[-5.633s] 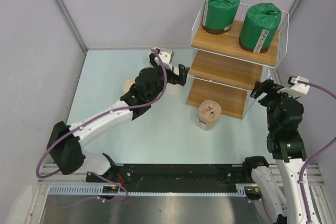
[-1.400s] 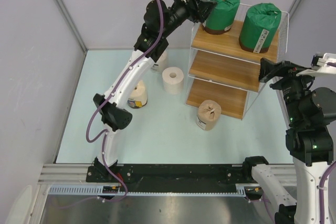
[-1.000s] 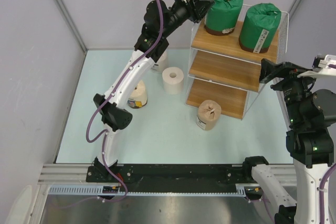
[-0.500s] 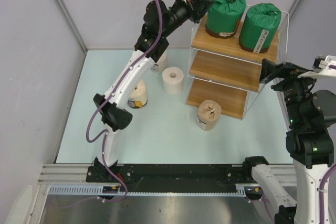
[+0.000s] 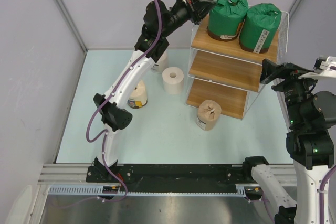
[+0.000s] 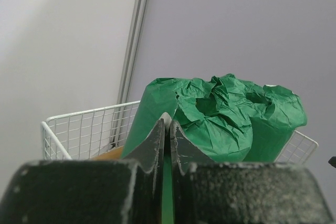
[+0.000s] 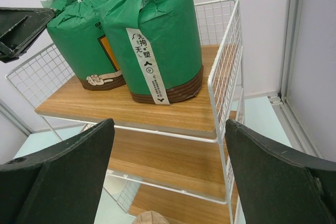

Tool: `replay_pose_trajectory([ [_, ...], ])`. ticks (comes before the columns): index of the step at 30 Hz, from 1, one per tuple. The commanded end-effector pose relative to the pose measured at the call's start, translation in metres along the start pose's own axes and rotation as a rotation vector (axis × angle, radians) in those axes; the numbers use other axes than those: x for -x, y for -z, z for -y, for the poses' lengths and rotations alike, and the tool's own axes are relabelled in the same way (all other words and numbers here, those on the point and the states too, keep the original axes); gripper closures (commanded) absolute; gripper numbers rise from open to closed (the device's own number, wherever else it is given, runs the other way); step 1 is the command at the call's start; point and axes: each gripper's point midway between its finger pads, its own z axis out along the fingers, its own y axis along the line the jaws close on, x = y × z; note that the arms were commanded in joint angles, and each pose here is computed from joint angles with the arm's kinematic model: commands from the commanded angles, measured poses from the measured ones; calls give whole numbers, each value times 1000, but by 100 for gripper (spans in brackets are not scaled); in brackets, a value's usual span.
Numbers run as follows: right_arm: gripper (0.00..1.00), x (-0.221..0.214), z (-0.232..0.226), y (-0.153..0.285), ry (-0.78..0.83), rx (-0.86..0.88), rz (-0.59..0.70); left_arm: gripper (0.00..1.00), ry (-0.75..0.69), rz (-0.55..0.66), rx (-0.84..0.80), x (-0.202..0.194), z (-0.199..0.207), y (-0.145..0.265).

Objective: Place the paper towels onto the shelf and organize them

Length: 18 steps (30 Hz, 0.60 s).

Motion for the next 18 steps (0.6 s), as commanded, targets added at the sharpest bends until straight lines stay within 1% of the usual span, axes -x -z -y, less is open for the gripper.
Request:
replay_pose_trajectory([
  [1, 9, 4, 1, 3, 0, -6, 16, 96, 15, 33, -94, 35, 40, 13],
  [9, 9, 4, 1, 3, -7, -7, 18, 97, 24, 6, -101, 33, 45, 20],
  [11, 9, 3, 1, 3, -9, -8, 13, 78, 20, 8, -103, 34, 46, 20],
  [12, 9, 3, 1, 3, -9, -8, 13, 73, 19, 9, -102, 34, 46, 21],
  [14, 9, 2, 1, 3, -9, -8, 12, 51, 14, 15, -97, 37, 46, 23],
  [16, 9, 3, 1, 4, -8, -8, 15, 37, 12, 19, -94, 39, 46, 24],
  [18, 9, 4, 2, 4, -6, -10, 18, 28, 18, 27, -97, 41, 45, 24],
])
